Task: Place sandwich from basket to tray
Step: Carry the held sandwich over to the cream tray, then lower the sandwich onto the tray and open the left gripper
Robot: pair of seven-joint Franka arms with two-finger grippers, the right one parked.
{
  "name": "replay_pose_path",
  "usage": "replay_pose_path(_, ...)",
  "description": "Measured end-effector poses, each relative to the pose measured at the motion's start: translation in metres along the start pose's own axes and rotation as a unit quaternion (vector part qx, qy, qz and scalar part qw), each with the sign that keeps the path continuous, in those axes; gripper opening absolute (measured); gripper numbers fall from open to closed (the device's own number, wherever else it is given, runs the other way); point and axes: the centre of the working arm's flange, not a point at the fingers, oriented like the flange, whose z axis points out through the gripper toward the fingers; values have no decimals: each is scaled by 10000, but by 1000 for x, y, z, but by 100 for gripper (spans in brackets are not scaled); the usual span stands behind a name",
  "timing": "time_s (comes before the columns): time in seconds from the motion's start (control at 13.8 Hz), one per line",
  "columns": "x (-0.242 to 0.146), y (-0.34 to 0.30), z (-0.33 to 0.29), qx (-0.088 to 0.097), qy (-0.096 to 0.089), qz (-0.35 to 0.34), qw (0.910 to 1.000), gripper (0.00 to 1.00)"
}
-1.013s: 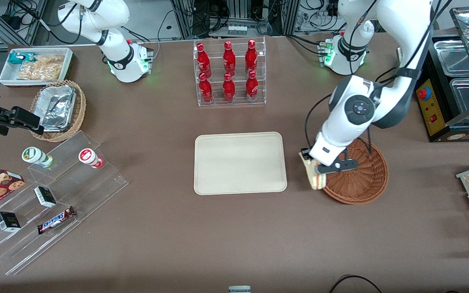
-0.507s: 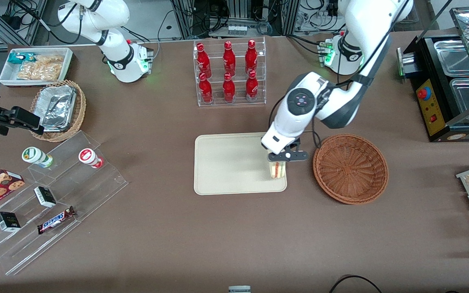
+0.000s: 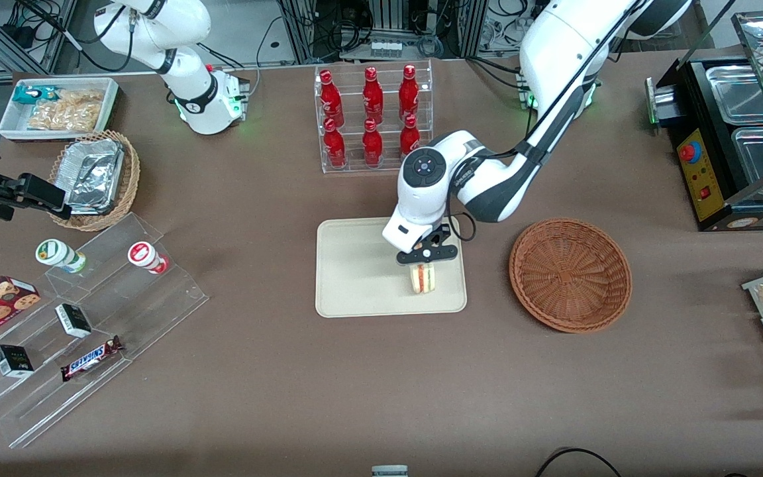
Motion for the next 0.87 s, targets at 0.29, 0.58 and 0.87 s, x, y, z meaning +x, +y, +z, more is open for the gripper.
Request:
replay_pose_path(0.29,-6,11,11,97,4,171,9998,24)
replay_pose_path(0.58,-15,29,18,69,-36,292,9995,26)
replay_pose_path(0.87,-23,46,32,137,-110,414,9990,27)
